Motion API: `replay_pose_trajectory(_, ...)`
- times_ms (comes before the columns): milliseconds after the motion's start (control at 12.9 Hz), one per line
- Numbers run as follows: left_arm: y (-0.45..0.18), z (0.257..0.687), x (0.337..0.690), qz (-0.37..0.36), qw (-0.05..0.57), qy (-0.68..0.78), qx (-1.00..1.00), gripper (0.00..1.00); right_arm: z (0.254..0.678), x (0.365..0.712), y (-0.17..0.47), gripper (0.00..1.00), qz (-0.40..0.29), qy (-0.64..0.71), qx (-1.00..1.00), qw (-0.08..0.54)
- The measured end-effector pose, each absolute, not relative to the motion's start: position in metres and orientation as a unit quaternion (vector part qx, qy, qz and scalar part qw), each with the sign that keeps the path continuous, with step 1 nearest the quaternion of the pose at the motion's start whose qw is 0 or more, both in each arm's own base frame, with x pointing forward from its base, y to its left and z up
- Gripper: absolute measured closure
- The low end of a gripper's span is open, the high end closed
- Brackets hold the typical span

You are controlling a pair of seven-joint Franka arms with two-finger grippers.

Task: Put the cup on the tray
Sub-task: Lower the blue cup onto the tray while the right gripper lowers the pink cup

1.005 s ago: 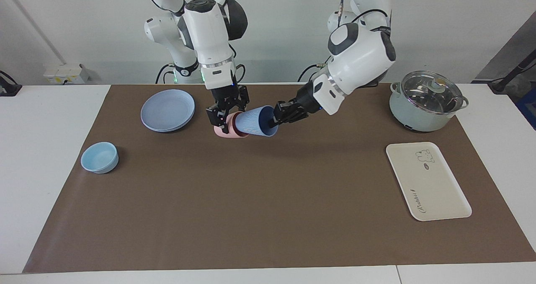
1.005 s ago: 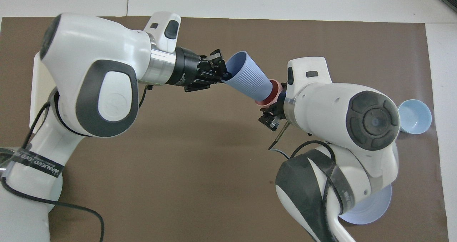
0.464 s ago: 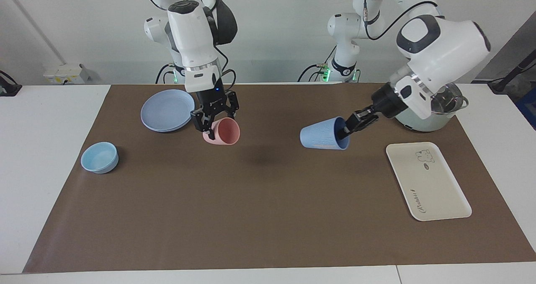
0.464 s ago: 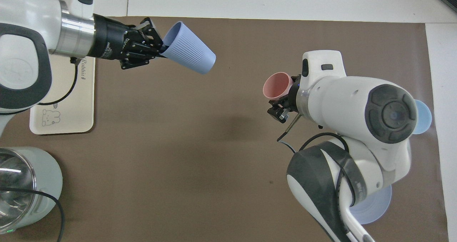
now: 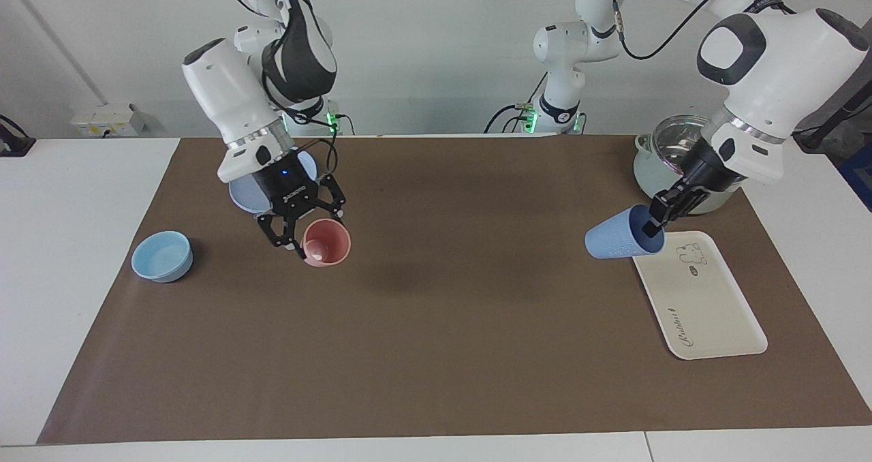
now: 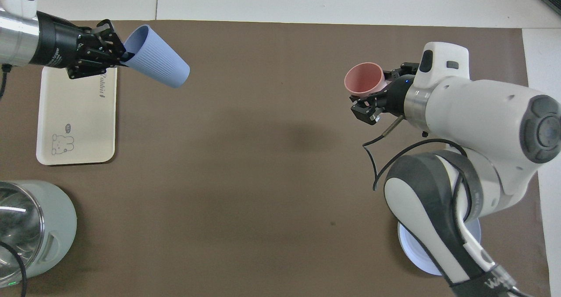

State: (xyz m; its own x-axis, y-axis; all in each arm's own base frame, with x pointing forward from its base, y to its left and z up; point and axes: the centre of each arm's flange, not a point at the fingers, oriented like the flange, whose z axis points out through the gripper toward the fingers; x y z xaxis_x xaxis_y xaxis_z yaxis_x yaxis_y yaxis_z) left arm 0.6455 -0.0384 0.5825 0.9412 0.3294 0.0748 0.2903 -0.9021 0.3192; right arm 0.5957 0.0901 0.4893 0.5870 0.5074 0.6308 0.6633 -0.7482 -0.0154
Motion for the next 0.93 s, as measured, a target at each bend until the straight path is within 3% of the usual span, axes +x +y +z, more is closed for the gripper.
replay_pose_trajectory(232,0.052,0.558,0.637,0.084,0.113,0.092,0.986,0.93,0.438,0.596,0.022,0.16,-0.37,-0.332,-0.852,0.164)
replay_pose_trajectory(619,0.166,0.49,0.605,0.152,0.057,0.016,0.987,0.93,0.34,0.597,-0.022,0.16,-0.429,-0.297,-0.832,0.19)
replay_pose_trajectory(928,0.188,0.449,0.599,0.2,0.023,0.02,0.979,0.93,0.28,0.593,-0.053,0.16,-0.466,-0.31,-0.798,0.224)
